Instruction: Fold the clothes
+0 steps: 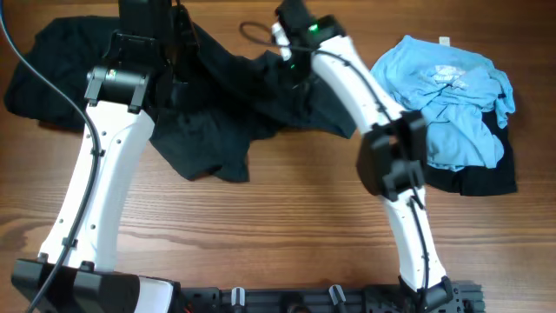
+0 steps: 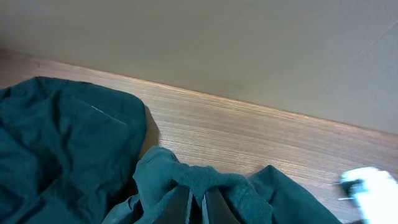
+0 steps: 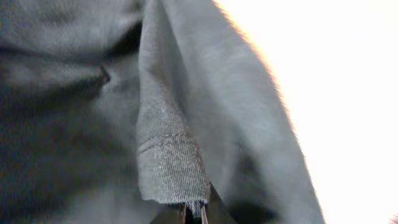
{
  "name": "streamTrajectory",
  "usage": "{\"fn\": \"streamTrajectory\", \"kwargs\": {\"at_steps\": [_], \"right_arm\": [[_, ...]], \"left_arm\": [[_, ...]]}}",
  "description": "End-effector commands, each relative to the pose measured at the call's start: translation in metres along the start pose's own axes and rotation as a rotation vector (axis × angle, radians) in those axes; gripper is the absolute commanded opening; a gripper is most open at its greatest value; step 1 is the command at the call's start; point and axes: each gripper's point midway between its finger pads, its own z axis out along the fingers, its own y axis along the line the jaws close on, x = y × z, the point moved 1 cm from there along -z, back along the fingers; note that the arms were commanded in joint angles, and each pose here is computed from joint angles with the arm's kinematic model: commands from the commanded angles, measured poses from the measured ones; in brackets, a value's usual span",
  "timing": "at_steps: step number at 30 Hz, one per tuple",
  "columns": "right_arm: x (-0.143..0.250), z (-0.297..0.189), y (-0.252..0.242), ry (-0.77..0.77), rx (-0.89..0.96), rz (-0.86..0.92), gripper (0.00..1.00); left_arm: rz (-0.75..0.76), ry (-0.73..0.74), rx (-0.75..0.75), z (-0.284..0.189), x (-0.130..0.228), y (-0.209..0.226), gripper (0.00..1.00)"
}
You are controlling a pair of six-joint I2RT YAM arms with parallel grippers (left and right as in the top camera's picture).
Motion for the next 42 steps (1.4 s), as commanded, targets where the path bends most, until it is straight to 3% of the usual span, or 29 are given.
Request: {"fn": "streamTrajectory", "kwargs": {"at_steps": [1, 8, 18, 24, 34, 37, 42], "right_arm": [[-0.039, -0.158, -0.036, -0.317, 0.045, 0.076, 0.04], [-0.004, -0.332, -0.085, -0.62, 0.126, 0.172, 0.04], [0.089, -0.445, -0.08, -0.756, 0.163, 0.286, 0.04], [0.117, -0.457, -0.073, -0.751, 0.154, 0.331, 0.04], [0.147, -0.437, -0.06, -0.611, 0.066, 0.445, 0.04], [0.145, -0.433, -0.062, -0.6, 0.074, 0.45, 0.04], [0.119, -0.386, -0.084, -0.469, 0.106, 0.487, 0.04]], "left_arm": [[-0.053, -0.139, -0.015, -0.043, -0.042, 0.008, 0.04], [-0.096, -0.278, -0.053, -0.103, -0.072, 0.03, 0.04], [-0.198, -0.521, -0.041, -0.234, -0.098, 0.071, 0.04], [-0.24, -0.619, -0.016, -0.288, -0.097, 0.088, 0.04], [-0.233, -0.582, -0.024, -0.299, -0.081, 0.096, 0.04], [-0.233, -0.514, -0.04, -0.283, -0.07, 0.095, 0.04], [-0.148, -0.313, -0.061, -0.207, -0.055, 0.069, 0.04]]}}
